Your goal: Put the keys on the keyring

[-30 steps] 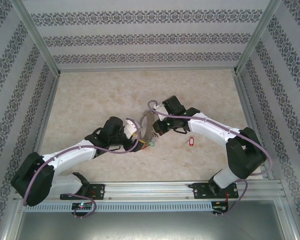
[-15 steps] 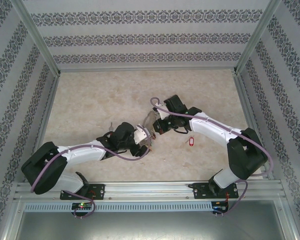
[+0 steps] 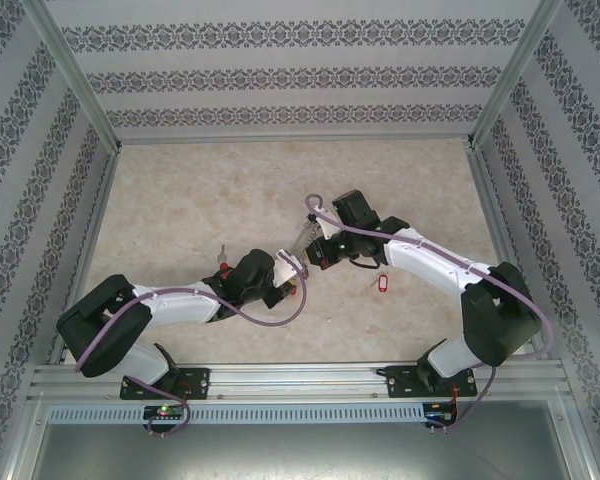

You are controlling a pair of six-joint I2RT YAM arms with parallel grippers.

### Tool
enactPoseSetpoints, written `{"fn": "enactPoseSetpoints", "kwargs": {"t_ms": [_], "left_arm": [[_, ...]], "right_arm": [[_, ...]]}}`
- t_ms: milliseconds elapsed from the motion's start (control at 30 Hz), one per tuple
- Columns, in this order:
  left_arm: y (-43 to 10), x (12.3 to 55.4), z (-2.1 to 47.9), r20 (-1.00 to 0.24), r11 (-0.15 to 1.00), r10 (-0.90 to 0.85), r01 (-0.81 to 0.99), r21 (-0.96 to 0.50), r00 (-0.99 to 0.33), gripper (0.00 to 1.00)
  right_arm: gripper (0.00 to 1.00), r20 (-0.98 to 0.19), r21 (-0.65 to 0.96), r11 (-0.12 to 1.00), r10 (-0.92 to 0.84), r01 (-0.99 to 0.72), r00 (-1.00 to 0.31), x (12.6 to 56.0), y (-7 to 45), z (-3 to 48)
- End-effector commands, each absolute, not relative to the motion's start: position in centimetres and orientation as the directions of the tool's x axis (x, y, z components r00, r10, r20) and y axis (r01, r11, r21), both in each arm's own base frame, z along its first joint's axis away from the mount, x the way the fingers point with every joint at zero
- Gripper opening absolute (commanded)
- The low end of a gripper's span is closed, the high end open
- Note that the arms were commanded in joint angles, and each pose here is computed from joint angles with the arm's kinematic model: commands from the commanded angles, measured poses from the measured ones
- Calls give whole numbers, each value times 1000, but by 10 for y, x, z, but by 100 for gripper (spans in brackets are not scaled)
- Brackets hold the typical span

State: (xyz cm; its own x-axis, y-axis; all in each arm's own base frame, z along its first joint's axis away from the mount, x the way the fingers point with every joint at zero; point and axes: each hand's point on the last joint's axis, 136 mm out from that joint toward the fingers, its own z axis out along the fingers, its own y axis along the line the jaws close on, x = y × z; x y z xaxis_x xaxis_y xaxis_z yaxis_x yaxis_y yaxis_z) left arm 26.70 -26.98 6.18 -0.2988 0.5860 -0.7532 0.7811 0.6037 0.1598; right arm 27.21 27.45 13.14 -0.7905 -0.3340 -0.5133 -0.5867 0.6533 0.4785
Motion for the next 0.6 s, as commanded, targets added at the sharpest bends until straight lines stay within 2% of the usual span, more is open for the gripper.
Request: {"fn": "enactPoseSetpoints", "kwargs": {"t_ms": [0, 133, 233, 567], "left_arm": [[-270, 275, 71, -763, 609, 591, 764, 211, -261, 19], [-268, 276, 78, -761, 606, 599, 762, 228, -248, 6], [-264, 275, 82, -750, 596, 618, 762, 253, -235, 0], [-261, 274, 97, -711, 545, 673, 787, 291, -203, 0]], "right_arm": [[0, -560, 476, 597, -361, -646, -746, 267, 275, 144], [0, -557, 456, 592, -392, -664, -732, 265, 270, 140], [0, -535, 418, 611, -433, -672, -726, 265, 264, 133], [0, -440, 325, 622, -567, -712, -696, 251, 248, 124]]}}
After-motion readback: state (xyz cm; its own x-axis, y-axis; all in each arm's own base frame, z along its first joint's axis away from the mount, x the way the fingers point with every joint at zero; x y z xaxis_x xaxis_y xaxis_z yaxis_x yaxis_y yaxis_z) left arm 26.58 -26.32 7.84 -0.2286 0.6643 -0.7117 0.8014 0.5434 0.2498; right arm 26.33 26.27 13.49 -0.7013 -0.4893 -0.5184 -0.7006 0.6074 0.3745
